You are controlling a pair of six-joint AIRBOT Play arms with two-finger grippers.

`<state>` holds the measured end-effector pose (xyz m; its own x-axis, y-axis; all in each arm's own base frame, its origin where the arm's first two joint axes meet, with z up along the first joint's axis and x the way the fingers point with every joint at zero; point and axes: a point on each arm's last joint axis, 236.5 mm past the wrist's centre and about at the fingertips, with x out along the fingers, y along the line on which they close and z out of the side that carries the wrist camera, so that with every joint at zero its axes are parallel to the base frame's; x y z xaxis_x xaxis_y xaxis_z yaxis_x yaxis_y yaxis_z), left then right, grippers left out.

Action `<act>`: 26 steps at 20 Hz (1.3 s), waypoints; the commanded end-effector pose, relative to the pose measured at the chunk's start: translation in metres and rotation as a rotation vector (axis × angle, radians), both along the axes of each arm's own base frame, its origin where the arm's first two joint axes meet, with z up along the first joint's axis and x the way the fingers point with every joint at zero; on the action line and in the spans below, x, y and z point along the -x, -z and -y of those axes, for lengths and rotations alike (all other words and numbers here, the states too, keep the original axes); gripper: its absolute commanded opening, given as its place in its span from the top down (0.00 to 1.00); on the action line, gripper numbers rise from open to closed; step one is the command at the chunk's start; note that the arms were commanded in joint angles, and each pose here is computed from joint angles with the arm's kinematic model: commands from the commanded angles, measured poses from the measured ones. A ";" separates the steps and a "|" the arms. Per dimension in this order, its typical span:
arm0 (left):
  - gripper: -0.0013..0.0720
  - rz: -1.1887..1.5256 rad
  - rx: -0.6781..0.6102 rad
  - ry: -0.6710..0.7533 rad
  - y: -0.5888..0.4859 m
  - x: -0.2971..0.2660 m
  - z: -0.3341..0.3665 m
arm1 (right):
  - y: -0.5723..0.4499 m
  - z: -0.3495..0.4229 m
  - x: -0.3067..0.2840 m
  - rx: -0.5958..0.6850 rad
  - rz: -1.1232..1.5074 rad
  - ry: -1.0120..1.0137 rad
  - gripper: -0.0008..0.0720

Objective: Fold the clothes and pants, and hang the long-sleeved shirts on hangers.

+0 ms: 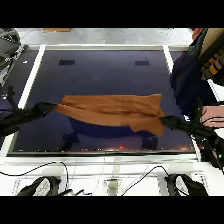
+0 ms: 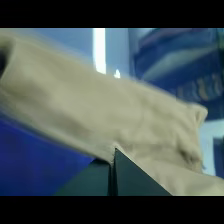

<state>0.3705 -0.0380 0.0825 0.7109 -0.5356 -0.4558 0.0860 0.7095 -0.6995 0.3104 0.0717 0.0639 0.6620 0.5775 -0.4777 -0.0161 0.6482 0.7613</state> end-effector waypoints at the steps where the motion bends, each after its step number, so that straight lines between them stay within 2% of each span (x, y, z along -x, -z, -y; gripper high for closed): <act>1: 0.96 0.079 -0.061 -0.128 -0.008 -0.032 -0.003 | -0.018 0.037 -0.051 -0.023 0.090 0.303 0.96; 5: 0.95 0.021 -0.107 -0.209 0.043 -0.068 0.018 | 0.007 0.044 -0.095 0.029 0.088 0.468 0.96; 8: 0.95 -0.057 -0.143 -0.254 0.091 -0.080 0.027 | 0.034 0.035 -0.132 0.075 0.039 0.480 0.96; 12: 0.95 -0.139 -0.061 -0.401 0.119 -0.090 0.012 | 0.066 0.035 -0.178 0.088 -0.027 0.473 0.96; 19: 0.95 -0.099 -0.114 -0.501 0.113 -0.101 -0.015 | 0.069 0.038 -0.204 0.097 -0.017 0.486 0.96; 20: 0.93 -0.097 -0.119 -0.507 0.113 -0.102 -0.017 | 0.069 0.039 -0.204 0.107 -0.014 0.482 0.92; 21: 0.60 -0.095 -0.122 -0.504 0.113 -0.102 -0.017 | 0.070 0.038 -0.203 0.116 -0.013 0.471 0.61; 22: 0.00 -0.093 -0.130 -0.496 0.113 -0.101 -0.016 | 0.071 0.035 -0.202 0.126 -0.013 0.451 0.09; 23: 0.02 -0.091 -0.131 -0.481 0.112 -0.101 -0.014 | 0.072 0.034 -0.201 0.143 -0.011 0.433 0.04; 26: 0.03 -0.034 -0.241 -0.312 0.099 -0.093 -0.005 | 0.070 0.038 -0.195 0.184 -0.005 0.380 0.04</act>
